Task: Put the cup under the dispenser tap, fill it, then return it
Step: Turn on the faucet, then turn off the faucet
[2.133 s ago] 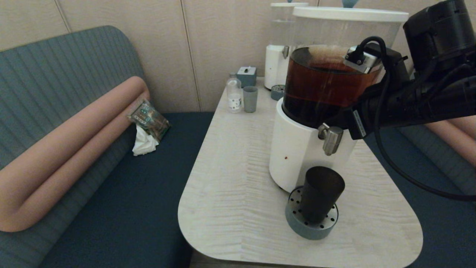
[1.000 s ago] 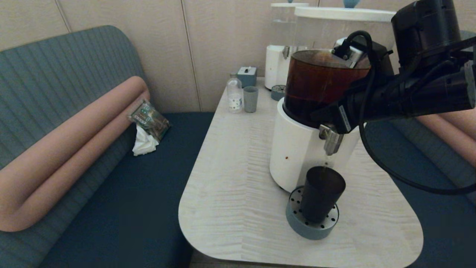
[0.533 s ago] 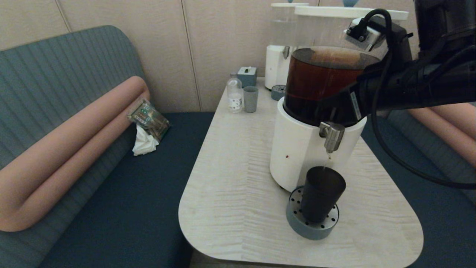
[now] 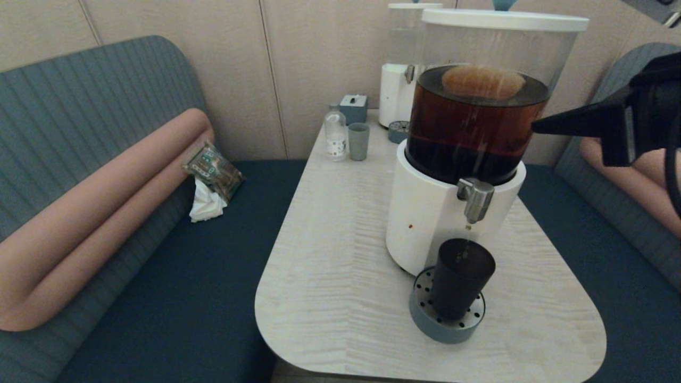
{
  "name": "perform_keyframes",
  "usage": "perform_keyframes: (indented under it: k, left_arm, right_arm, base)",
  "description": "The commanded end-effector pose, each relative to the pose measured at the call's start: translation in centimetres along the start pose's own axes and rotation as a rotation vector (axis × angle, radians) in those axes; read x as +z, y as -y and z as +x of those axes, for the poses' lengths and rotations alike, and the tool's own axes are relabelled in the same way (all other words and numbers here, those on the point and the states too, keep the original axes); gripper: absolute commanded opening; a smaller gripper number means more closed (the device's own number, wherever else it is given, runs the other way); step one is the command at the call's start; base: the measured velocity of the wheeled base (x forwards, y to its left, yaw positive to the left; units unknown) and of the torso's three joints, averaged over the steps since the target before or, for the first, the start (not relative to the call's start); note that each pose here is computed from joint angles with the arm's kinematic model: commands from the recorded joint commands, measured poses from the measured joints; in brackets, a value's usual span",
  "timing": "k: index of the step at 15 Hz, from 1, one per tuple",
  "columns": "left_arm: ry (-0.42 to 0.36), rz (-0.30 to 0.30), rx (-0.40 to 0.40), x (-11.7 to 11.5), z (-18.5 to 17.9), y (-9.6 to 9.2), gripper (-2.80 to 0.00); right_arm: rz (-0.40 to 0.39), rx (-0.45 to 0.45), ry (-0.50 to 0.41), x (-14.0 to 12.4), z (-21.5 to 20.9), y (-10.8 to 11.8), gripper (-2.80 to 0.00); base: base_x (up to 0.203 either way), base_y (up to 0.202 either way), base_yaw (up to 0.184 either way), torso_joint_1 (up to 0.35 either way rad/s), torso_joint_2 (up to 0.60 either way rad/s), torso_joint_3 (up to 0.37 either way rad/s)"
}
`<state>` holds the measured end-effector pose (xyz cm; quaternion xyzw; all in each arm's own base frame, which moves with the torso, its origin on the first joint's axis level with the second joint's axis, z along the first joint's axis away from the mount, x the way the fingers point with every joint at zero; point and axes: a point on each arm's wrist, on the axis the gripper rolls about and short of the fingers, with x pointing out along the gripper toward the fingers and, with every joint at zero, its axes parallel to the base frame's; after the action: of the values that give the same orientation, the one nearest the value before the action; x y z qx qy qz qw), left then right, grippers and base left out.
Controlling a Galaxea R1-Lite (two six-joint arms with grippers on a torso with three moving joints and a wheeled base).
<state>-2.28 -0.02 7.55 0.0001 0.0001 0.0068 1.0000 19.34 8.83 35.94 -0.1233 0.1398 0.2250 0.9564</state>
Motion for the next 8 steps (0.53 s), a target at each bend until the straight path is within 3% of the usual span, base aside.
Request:
perform_keyframes:
  k: [1,8]
  left_arm:
    - [-0.001,0.000,0.000,0.0,0.0,0.0,-2.80]
    - [-0.001,0.000,0.002,0.0,0.0,0.0,-2.80]
  right_arm:
    - [0.001,-0.043,0.059,-0.3,-4.3,0.0,-2.80]
    - [0.081,-0.355,0.042,-2.7,-9.5,0.3,-2.80]
  base:
    - [0.000,0.000,0.000,0.000,0.00,0.000]
    - [0.000,0.000,0.000,0.000,0.00,0.000]
